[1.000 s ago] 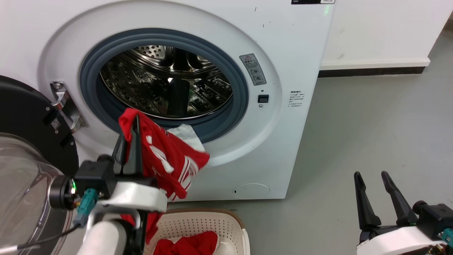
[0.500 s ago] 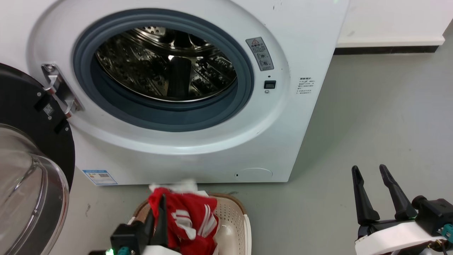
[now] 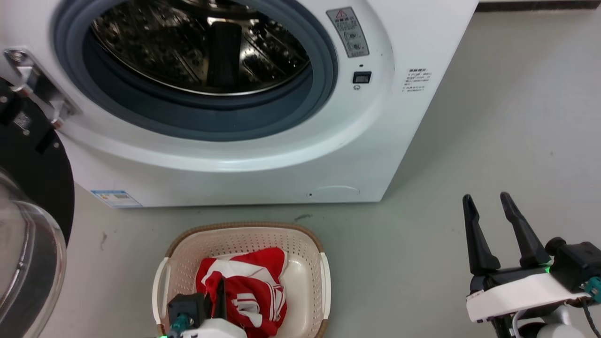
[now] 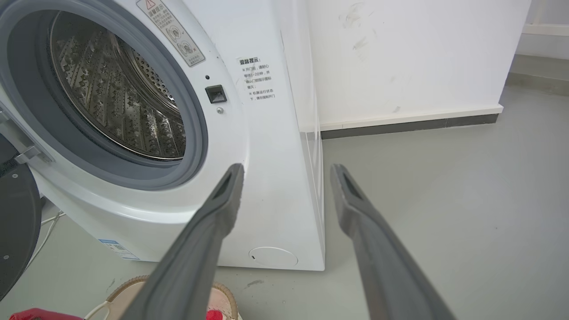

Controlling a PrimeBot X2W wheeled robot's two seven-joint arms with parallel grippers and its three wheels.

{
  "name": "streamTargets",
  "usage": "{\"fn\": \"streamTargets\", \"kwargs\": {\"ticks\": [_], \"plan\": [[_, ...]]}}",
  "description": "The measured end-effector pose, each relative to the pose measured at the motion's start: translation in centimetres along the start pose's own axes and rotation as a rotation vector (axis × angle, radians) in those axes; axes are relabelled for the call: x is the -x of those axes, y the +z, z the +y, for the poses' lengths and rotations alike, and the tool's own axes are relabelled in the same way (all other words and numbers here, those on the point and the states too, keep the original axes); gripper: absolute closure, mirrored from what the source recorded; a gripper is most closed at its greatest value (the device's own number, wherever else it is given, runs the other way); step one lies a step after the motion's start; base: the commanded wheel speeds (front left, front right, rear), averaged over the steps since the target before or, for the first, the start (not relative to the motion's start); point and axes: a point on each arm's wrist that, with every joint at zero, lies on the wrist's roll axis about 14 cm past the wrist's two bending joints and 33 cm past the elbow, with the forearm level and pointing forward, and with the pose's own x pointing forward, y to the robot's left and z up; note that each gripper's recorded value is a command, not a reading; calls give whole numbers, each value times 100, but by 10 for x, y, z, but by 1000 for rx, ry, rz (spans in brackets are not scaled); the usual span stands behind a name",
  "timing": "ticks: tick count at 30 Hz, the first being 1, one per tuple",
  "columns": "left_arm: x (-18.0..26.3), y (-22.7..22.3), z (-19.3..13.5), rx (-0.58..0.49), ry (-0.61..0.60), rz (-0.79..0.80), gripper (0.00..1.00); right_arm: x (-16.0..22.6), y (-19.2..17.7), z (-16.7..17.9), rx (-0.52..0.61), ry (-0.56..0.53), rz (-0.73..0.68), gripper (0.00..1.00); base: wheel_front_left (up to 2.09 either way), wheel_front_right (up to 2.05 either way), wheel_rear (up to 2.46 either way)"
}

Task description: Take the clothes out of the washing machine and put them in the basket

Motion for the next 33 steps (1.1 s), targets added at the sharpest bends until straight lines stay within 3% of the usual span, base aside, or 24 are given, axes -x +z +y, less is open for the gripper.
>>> {"fn": "streamTargets", "kwargs": {"ticks": [14,21,33], "plan": [[-73,-63,20,16,74,229,100,-37,-46,-15,2,-25,96,0,0,0,0],[-121,-94,23,36,100,317,100,-62,-91,-20,-4,-20,175,0,0,0,0],[-131,-181,24,2,129,579,100,-68,-144,-37,-9,-50,270,0,0,0,0]]}}
